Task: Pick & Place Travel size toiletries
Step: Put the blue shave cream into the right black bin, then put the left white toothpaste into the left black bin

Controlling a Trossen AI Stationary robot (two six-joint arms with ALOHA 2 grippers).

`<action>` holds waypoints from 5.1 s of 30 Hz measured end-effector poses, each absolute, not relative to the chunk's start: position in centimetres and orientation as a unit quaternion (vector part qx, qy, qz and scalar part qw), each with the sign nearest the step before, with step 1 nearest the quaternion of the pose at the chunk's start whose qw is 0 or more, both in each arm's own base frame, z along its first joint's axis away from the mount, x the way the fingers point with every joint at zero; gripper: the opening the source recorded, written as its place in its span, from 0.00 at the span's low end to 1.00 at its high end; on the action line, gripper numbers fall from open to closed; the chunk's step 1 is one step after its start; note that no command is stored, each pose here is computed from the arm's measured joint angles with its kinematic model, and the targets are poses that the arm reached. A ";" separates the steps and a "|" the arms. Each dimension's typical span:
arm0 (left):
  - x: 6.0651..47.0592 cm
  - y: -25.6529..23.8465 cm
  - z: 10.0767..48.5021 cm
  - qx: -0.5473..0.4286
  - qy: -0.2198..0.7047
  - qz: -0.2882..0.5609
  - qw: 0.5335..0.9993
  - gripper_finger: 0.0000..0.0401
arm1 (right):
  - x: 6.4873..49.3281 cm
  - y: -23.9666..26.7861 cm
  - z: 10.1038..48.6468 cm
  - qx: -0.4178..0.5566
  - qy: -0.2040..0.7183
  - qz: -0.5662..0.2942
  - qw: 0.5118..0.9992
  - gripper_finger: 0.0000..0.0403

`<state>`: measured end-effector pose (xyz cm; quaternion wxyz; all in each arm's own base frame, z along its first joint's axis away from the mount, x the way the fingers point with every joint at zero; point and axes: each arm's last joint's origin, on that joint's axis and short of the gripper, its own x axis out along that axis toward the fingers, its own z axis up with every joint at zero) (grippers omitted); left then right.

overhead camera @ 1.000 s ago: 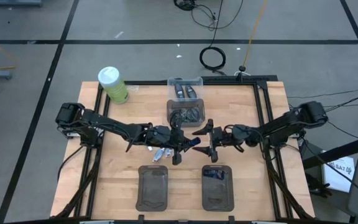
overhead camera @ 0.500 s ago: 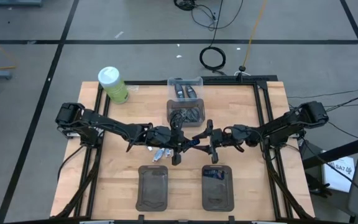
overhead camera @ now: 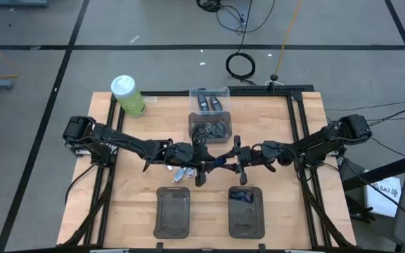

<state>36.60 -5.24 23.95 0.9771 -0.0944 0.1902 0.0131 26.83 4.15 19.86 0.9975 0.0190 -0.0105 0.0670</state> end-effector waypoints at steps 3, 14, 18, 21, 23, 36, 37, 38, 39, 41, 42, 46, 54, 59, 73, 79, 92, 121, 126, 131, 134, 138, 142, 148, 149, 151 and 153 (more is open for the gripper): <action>36.6 -5.3 24.0 -0.110 0.190 0.006 0.976 0.42 | 26.8 4.2 20.0 0.019 -0.013 0.069 0.997 0.28; 35.7 -6.5 25.0 -0.103 0.202 -0.071 0.971 0.84 | 25.1 4.1 21.7 0.017 0.017 0.074 0.997 0.27; 34.5 -6.0 25.7 -0.088 0.228 -0.019 0.969 0.88 | 24.0 4.5 22.6 0.027 0.030 0.099 0.994 0.28; 33.5 -5.4 26.0 -0.068 0.253 0.040 0.964 0.89 | 23.0 5.1 23.2 0.046 0.042 0.141 0.988 0.27; 32.9 -5.1 26.1 -0.059 0.266 0.075 0.959 0.89 | 22.4 5.5 23.5 0.057 0.047 0.178 0.981 0.27; 31.9 -4.2 25.8 -0.031 0.299 0.157 0.941 0.89 | 20.0 10.1 23.0 0.112 0.131 0.374 0.911 0.28; 31.9 -4.2 25.8 -0.033 0.299 0.158 0.941 0.89 | 19.9 10.3 22.7 0.115 0.137 0.371 0.911 0.28; 31.9 -4.1 25.8 -0.034 0.298 0.159 0.941 0.89 | 19.8 10.5 22.4 0.116 0.144 0.368 0.911 0.28; 31.9 -4.0 25.8 -0.036 0.298 0.161 0.940 0.89 | 19.7 10.7 22.2 0.117 0.149 0.366 0.911 0.29; 31.9 -3.8 25.8 -0.038 0.298 0.164 0.940 0.89 | 19.5 11.0 21.4 0.118 0.163 0.359 0.912 0.29; 31.9 -3.8 25.8 -0.041 0.297 0.166 0.939 0.89 | 19.4 11.1 21.0 0.118 0.170 0.355 0.912 0.29; 32.0 -3.7 25.8 -0.048 0.296 0.169 0.939 0.89 | 18.7 11.4 19.8 0.120 0.178 0.340 0.916 0.28; 32.0 -3.7 25.8 -0.048 0.296 0.169 0.939 0.89 | 18.5 11.3 19.7 0.138 0.170 0.343 0.914 0.37; 32.0 -3.7 25.8 -0.048 0.297 0.169 0.939 0.89 | 18.5 11.3 19.7 0.137 0.170 0.343 0.914 0.41; 32.0 -3.7 25.7 -0.048 0.298 0.168 0.938 0.89 | 18.8 10.7 20.3 0.142 0.141 0.334 0.921 0.45; 31.5 -3.7 25.1 -0.052 0.336 0.162 0.926 0.89 | 18.1 9.2 21.6 0.129 0.120 0.314 0.933 0.44; 27.8 -3.3 22.7 -0.193 0.485 0.291 0.802 0.89 | 15.7 4.9 23.3 0.017 0.083 0.036 0.996 0.43; 28.3 -2.6 14.8 -0.360 0.536 0.528 0.552 0.89 | 15.5 4.0 23.0 -0.024 0.097 -0.058 0.993 0.41; 28.5 -2.2 13.9 -0.349 0.552 0.530 0.540 0.89 | 15.5 4.0 22.9 -0.009 0.104 -0.046 0.993 0.41; 28.9 -2.2 13.7 -0.357 0.557 0.509 0.550 0.84 | 15.5 4.2 22.9 -0.003 0.105 -0.017 0.994 0.41; 29.1 -2.2 13.7 -0.362 0.554 0.498 0.560 0.76 | 15.5 4.2 22.9 0.003 0.104 -0.021 0.994 0.41; 29.3 -2.3 13.7 -0.360 0.557 0.484 0.571 0.61 | 15.5 4.2 23.0 -0.001 0.101 -0.024 0.995 0.41; 29.5 -2.3 13.7 -0.354 0.562 0.470 0.581 0.45 | 15.2 3.9 23.4 -0.003 0.084 -0.061 0.995 0.41; 30.0 -2.2 13.6 -0.309 0.560 0.437 0.633 0.27 | 14.4 3.3 24.6 -0.009 0.034 -0.110 0.993 0.41; 30.2 -2.2 13.6 -0.299 0.560 0.430 0.643 0.26 | 14.3 3.2 24.8 -0.007 0.026 -0.117 0.993 0.41; 30.4 -2.1 13.6 -0.275 0.564 0.411 0.661 0.22 | 14.2 3.1 25.1 -0.003 0.016 -0.130 0.991 0.41; 30.5 -2.0 13.6 -0.247 0.570 0.395 0.677 0.20 | 14.1 3.1 25.2 0.000 0.009 -0.141 0.990 0.41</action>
